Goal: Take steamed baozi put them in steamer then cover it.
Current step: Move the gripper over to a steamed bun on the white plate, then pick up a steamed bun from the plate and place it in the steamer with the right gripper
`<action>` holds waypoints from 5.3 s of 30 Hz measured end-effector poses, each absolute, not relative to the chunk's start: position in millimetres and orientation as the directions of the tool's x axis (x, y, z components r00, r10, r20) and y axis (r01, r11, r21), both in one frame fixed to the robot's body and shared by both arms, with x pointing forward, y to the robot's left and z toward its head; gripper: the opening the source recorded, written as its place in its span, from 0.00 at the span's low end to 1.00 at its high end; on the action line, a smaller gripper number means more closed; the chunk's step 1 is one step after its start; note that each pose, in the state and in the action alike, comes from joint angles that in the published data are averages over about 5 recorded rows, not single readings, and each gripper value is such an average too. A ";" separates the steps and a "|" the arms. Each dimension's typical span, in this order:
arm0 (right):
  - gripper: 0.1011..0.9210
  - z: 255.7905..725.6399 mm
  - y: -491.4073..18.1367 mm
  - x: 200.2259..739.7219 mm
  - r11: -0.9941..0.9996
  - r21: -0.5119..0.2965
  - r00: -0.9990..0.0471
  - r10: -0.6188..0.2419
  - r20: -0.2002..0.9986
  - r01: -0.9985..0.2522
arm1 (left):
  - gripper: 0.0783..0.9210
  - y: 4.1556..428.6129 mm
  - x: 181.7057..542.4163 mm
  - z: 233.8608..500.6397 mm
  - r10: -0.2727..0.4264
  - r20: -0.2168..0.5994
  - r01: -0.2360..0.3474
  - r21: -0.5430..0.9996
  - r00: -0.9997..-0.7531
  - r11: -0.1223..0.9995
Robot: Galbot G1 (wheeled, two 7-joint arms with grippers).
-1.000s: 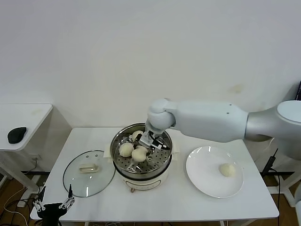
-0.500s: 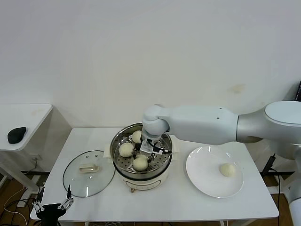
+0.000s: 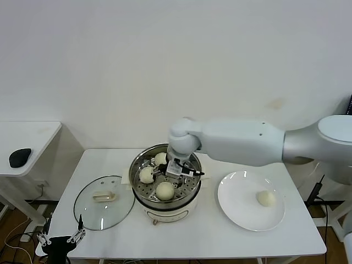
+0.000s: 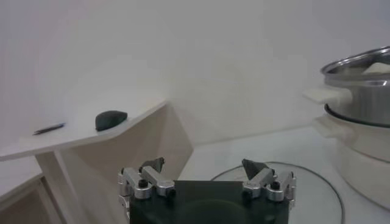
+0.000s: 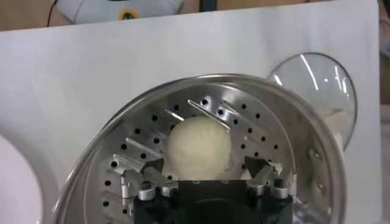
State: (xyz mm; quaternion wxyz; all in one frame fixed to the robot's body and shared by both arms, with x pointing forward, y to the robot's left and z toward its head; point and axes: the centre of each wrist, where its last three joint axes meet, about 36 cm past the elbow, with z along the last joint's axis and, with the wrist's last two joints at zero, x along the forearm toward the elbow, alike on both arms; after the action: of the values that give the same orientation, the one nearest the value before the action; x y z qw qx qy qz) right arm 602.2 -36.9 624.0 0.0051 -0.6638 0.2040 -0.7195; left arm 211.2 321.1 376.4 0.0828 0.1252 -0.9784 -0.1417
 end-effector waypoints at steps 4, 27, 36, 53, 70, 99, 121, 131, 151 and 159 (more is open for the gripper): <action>0.88 646.2 -69.3 609.7 -0.856 -0.334 -0.191 -0.280 0.941 -0.394 | 0.88 323.0 211.5 378.4 -0.253 0.123 -0.206 0.305 -0.959 0.930; 0.88 594.7 -340.2 559.6 -0.286 -0.341 -0.309 -0.151 0.939 -0.896 | 0.88 309.6 212.6 378.4 -0.179 0.131 -0.131 0.310 -0.975 0.942; 0.88 558.8 -391.4 551.9 -0.232 -0.295 -0.284 -0.079 0.955 -0.927 | 0.88 303.7 208.7 375.2 -0.174 0.139 -0.126 0.302 -0.975 0.945; 0.88 495.8 -415.2 570.3 -0.156 -0.261 -0.264 0.000 0.964 -0.953 | 0.88 312.1 198.3 375.7 -0.192 0.140 -0.141 0.315 -0.971 0.939; 0.85 461.8 -406.4 577.1 -0.088 -0.243 -0.245 0.010 0.970 -0.966 | 0.88 315.2 198.4 376.3 -0.193 0.138 -0.140 0.324 -0.972 0.936; 0.53 483.8 -406.7 582.4 -0.072 -0.227 -0.227 -0.008 0.974 -0.971 | 0.88 315.3 200.7 375.6 -0.189 0.135 -0.137 0.322 -0.973 0.937; 0.53 675.1 -284.1 613.0 -0.159 -0.421 -0.378 -0.241 0.894 -0.893 | 0.88 312.5 205.3 381.3 -0.155 0.118 -0.108 0.333 -0.981 0.937; 0.53 700.9 -183.3 620.5 -0.165 -0.401 -0.333 -0.328 0.884 -0.901 | 0.88 314.4 202.9 385.0 -0.171 0.108 -0.126 0.336 -0.979 0.933; 0.53 636.1 -74.4 622.2 -0.127 -0.280 -0.240 -0.265 0.934 -0.951 | 0.88 321.9 204.1 382.4 -0.187 0.093 -0.145 0.340 -0.978 0.929; 0.53 613.5 -71.2 623.8 -0.109 -0.258 -0.229 -0.230 0.946 -0.960 | 0.88 322.5 205.8 380.1 -0.189 0.094 -0.148 0.338 -0.977 0.929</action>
State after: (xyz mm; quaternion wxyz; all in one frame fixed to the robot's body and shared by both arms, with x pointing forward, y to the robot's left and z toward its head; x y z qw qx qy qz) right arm 623.8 -71.2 613.5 -0.3418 -0.5186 0.5735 -0.5342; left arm 205.8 322.5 380.1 0.0627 0.0859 -0.9802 -0.1670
